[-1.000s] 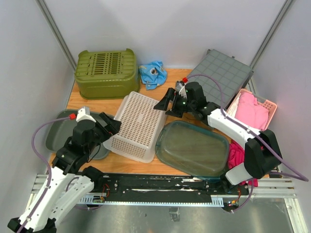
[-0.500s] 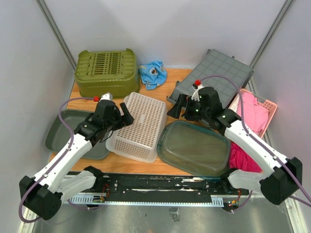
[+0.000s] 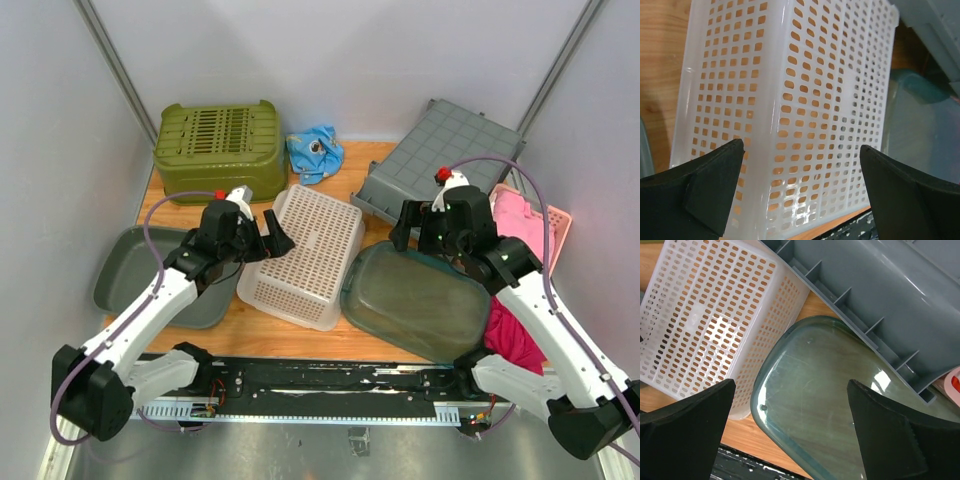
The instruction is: Turn the large container upside down
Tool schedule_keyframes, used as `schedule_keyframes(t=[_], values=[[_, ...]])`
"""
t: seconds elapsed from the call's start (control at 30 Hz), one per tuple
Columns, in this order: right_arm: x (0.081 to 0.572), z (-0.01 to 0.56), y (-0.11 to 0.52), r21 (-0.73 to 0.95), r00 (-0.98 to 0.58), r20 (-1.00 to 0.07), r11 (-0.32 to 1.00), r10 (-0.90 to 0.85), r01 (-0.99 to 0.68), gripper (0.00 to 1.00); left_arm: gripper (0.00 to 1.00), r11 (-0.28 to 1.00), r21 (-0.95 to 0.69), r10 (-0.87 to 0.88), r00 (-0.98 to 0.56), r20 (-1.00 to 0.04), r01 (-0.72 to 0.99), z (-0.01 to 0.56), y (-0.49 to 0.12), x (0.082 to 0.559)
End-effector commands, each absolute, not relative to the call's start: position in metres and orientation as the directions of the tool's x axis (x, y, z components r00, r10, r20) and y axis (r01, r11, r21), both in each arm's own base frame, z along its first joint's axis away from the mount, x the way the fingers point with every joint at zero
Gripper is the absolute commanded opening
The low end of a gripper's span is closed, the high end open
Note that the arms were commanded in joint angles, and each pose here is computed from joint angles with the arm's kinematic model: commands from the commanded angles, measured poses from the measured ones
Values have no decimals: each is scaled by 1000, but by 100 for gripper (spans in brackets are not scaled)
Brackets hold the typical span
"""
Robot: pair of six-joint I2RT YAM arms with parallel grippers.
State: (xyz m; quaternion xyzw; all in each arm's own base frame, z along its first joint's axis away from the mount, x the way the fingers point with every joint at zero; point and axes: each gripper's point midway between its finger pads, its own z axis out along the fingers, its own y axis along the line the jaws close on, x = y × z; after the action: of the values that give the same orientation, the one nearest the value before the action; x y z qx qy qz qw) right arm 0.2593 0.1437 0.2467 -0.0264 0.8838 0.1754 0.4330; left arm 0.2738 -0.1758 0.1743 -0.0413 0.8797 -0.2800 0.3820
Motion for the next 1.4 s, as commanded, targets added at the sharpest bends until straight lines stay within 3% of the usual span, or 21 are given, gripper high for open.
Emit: schedule_keyframes(t=[0.0,0.2,0.4,0.67,0.8,0.97,1.1,1.2,1.37], values=[[258,244,126,215,-623,-780,963,66,-166,96,99,709,-681,-165,-897,-409,180,148,-225,216],[257,230,127,205,-655,-754,965,49,-164,96,99,762,-637,-192,-896,-401,121,138,-210,212],[257,225,147,260,-685,-728,938,34,-230,95,99,875,-479,-144,-902,-408,77,130,-178,208],[252,211,194,320,-728,-684,876,-50,-361,93,99,955,-295,-124,-843,-524,43,175,-143,229],[254,212,204,324,-727,-683,868,-61,-377,93,99,977,-207,-169,-802,-573,-58,190,-119,247],[257,212,207,329,-723,-688,862,-61,-385,93,99,930,-192,-365,-718,-593,-314,183,-55,278],[255,214,208,332,-717,-695,856,-63,-397,93,93,857,-187,-488,-637,-597,-480,171,-3,297],[255,210,203,311,-710,-701,866,-70,-392,93,87,835,-195,-520,-623,-584,-514,162,5,301],[254,203,202,304,-719,-691,869,-82,-391,93,83,884,-188,-459,-718,-523,-428,138,-14,289]])
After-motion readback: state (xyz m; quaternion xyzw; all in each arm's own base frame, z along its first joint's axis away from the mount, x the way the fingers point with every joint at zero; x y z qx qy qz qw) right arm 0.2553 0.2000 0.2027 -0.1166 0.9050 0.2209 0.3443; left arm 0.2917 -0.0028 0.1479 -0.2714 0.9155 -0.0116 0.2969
